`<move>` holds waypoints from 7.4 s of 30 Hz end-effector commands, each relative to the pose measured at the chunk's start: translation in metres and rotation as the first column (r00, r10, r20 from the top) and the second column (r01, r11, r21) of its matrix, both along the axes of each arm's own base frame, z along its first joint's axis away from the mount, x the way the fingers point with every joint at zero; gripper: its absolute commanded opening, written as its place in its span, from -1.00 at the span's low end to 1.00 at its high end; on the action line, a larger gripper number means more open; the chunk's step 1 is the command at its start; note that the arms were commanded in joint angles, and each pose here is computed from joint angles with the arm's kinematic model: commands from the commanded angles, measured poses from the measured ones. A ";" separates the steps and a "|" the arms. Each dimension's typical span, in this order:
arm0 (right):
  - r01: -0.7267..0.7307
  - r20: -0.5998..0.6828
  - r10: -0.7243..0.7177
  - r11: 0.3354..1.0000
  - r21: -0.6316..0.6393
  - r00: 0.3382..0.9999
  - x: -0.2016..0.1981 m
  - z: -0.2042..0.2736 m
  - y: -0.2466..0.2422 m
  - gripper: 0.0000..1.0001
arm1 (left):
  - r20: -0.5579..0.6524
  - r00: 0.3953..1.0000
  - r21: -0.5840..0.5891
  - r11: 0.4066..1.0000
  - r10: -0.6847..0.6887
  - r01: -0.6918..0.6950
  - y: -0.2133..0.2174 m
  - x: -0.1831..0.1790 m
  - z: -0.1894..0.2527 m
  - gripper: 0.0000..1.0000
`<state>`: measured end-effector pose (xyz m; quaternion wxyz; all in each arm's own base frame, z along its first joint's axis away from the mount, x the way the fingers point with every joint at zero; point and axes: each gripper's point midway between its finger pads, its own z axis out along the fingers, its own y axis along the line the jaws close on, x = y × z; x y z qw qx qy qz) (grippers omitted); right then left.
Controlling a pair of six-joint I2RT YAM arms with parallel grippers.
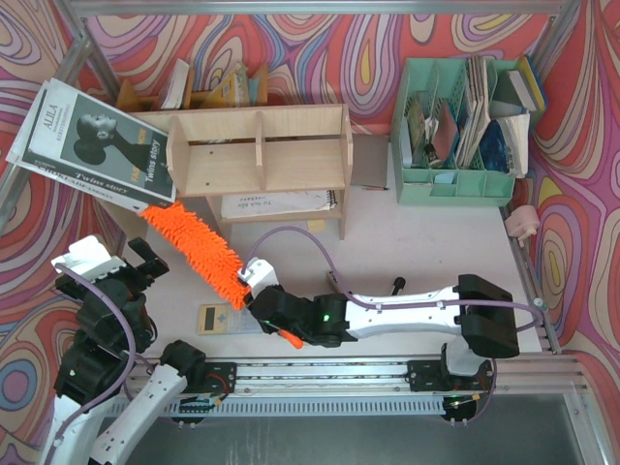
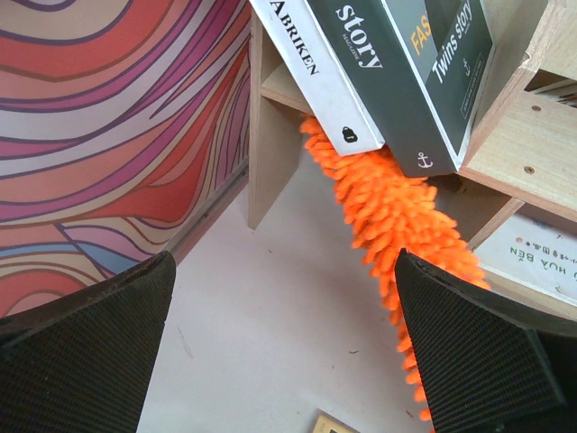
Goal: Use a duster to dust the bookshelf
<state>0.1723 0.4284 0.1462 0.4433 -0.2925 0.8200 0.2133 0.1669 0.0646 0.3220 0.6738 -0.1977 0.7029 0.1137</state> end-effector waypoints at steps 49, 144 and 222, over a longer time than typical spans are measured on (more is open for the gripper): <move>-0.081 -0.009 0.081 0.996 0.020 0.997 0.012 0.003 0.030 -1.00 | 0.000 1.000 0.004 1.000 0.002 -0.002 -0.001 0.002 -0.001 0.97; -0.040 -0.055 0.039 0.999 -0.029 0.998 0.049 -0.032 0.049 -1.00 | -0.006 1.000 0.009 1.000 0.002 -0.001 -0.001 0.004 -0.001 0.97; -0.014 -0.023 0.013 1.000 -0.018 1.000 0.016 0.001 0.009 -1.00 | -0.004 1.000 0.008 1.000 0.002 -0.002 -0.001 0.003 -0.001 0.97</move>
